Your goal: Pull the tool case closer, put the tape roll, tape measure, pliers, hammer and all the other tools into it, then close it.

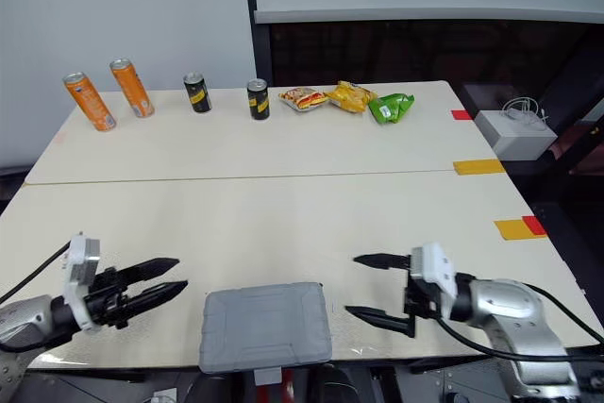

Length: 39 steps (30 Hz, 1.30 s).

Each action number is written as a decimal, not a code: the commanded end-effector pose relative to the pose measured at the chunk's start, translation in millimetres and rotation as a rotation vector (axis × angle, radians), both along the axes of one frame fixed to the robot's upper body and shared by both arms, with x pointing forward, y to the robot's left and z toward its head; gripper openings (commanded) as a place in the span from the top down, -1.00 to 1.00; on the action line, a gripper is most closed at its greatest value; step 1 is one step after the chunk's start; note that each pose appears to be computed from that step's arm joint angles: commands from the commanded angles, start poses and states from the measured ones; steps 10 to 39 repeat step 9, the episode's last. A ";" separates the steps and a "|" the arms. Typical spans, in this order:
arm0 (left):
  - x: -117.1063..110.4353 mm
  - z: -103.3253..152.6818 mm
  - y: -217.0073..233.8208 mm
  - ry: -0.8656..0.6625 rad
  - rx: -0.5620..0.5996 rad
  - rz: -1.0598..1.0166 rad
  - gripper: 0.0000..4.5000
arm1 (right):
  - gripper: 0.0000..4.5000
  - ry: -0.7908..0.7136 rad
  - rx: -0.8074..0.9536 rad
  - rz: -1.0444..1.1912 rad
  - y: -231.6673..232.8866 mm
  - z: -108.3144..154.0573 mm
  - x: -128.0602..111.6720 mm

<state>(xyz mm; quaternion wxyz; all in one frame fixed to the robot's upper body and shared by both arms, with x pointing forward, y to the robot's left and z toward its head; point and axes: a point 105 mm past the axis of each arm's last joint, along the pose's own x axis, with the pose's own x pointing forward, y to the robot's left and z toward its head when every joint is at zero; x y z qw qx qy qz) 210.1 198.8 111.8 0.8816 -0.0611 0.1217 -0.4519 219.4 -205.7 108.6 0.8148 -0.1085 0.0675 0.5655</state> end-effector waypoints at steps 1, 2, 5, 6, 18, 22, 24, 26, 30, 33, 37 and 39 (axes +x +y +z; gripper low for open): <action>-13.5 -6.7 29.7 -0.008 0.094 0.066 -0.98 | -1.00 -0.045 -0.032 -0.054 -29.6 6.1 -9.2; -19.1 -13.3 39.8 0.006 0.127 0.093 -0.98 | -1.00 -0.042 -0.038 -0.081 -38.4 5.2 -11.9; -28.4 -25.6 62.5 0.046 0.173 0.168 -0.98 | -1.00 -0.039 -0.052 -0.145 -58.2 3.8 -18.8; -29.0 -27.1 64.9 0.048 0.180 0.177 -0.98 | -1.00 -0.038 -0.056 -0.154 -61.5 3.1 -20.2; -28.2 -33.0 68.6 0.059 0.194 0.191 -0.98 | -1.00 -0.025 -0.057 -0.173 -69.0 -2.7 -24.5; -28.2 -33.0 68.6 0.059 0.194 0.191 -0.98 | -1.00 -0.025 -0.057 -0.173 -69.0 -2.7 -24.5; -28.2 -33.0 68.6 0.059 0.194 0.191 -0.98 | -1.00 -0.025 -0.057 -0.173 -69.0 -2.7 -24.5; -28.2 -33.0 68.6 0.059 0.194 0.191 -0.98 | -1.00 -0.025 -0.057 -0.173 -69.0 -2.7 -24.5; -28.2 -33.0 68.6 0.059 0.194 0.191 -0.98 | -1.00 -0.025 -0.057 -0.173 -69.0 -2.7 -24.5; -28.2 -33.0 68.6 0.059 0.194 0.191 -0.98 | -1.00 -0.025 -0.057 -0.173 -69.0 -2.7 -24.5; -28.2 -33.0 68.6 0.059 0.194 0.191 -0.98 | -1.00 -0.025 -0.057 -0.173 -69.0 -2.7 -24.5; -28.2 -33.0 68.6 0.059 0.194 0.191 -0.98 | -1.00 -0.025 -0.057 -0.173 -69.0 -2.7 -24.5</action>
